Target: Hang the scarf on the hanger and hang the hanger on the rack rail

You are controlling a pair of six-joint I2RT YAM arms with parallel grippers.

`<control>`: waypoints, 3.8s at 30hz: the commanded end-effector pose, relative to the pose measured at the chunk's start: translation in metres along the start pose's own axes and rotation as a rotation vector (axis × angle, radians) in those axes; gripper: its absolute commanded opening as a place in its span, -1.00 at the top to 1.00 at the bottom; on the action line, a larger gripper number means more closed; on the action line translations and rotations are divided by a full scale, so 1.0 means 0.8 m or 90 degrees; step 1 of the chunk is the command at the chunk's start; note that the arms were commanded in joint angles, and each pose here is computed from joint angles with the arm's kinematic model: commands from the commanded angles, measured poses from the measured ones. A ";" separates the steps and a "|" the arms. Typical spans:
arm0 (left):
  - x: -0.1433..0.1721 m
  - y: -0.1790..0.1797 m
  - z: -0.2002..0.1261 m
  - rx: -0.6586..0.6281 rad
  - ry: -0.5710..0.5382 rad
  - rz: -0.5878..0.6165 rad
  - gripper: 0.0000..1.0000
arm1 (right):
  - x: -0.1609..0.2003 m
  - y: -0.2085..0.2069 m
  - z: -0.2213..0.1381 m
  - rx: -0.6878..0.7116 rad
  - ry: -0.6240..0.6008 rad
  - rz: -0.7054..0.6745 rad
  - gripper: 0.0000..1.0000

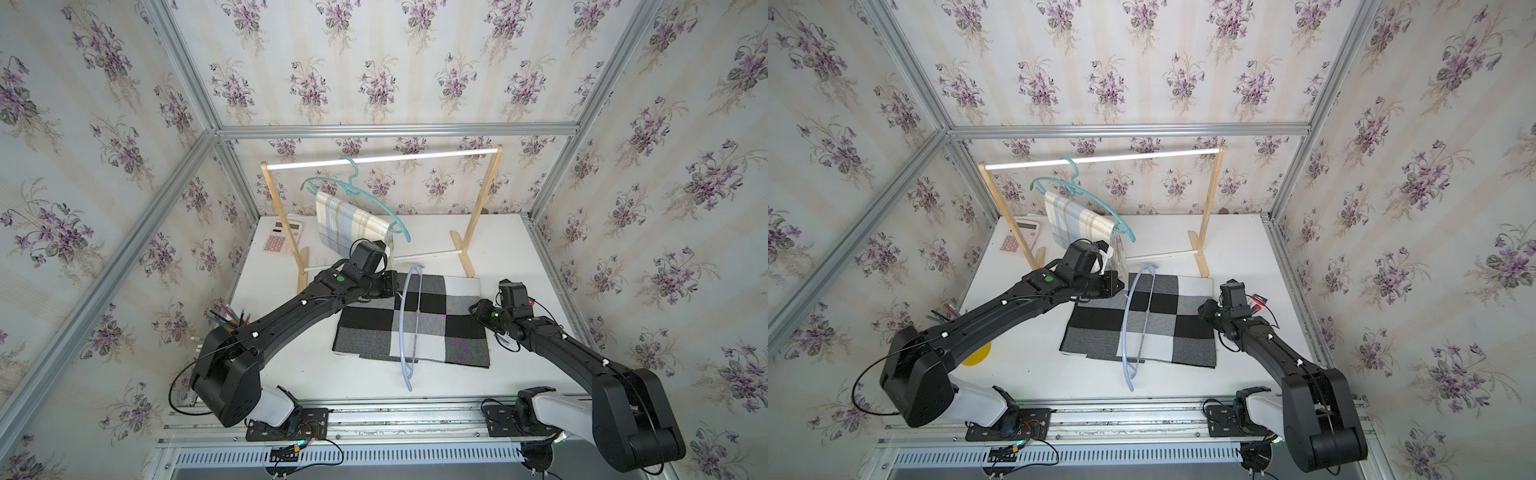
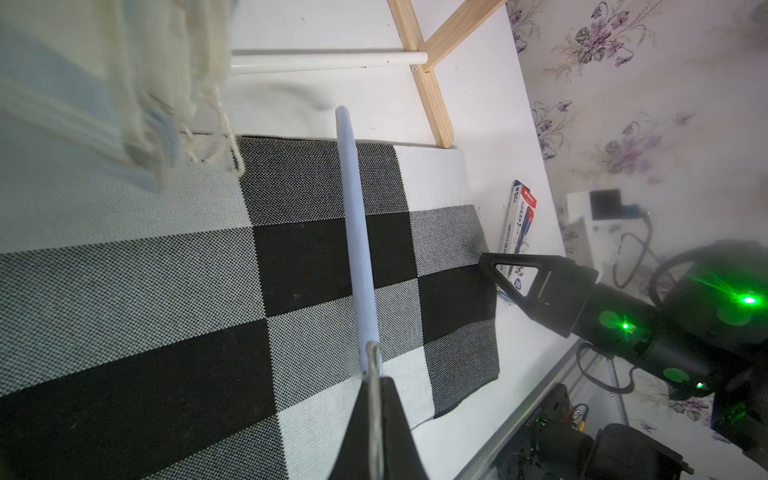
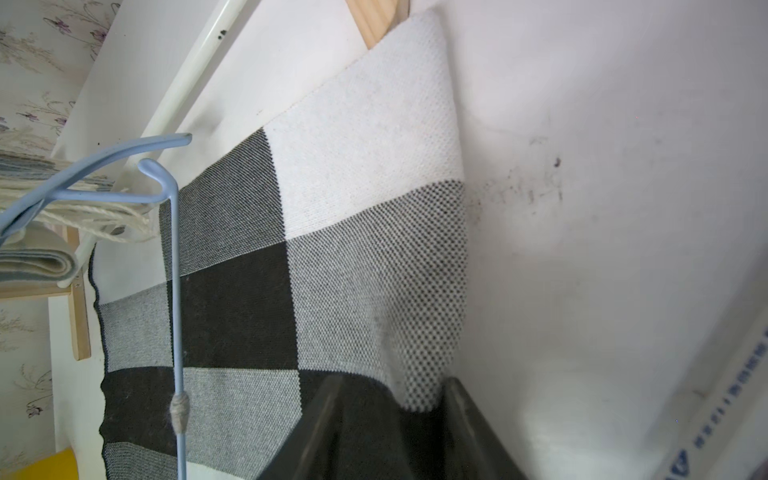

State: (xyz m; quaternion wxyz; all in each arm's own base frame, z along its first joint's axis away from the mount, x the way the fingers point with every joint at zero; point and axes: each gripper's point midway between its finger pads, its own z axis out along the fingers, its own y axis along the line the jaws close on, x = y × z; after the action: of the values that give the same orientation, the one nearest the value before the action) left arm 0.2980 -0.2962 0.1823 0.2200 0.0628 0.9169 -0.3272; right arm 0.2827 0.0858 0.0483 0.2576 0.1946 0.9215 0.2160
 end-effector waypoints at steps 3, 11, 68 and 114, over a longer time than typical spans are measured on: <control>-0.008 -0.004 0.016 0.013 -0.007 -0.016 1.00 | 0.002 -0.027 -0.001 0.058 -0.019 0.014 -0.22; 0.005 0.041 0.030 -0.073 -0.008 -0.012 1.00 | 0.021 -0.043 0.020 0.081 0.027 0.007 0.18; 0.039 0.017 -0.012 0.000 -0.043 -0.035 1.00 | 0.141 0.241 0.040 -0.333 0.162 0.079 -0.63; 0.005 -0.031 0.061 -0.447 -0.027 -0.078 1.00 | 0.142 0.188 -0.094 -0.038 -0.302 -0.428 -0.58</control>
State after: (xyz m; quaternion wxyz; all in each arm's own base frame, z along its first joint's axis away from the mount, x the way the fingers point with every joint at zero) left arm 0.3122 -0.3565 0.1676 0.2425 -0.0630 0.9675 -0.0338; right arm 0.1732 0.2400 0.1329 0.5076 -0.1046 0.8479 0.1117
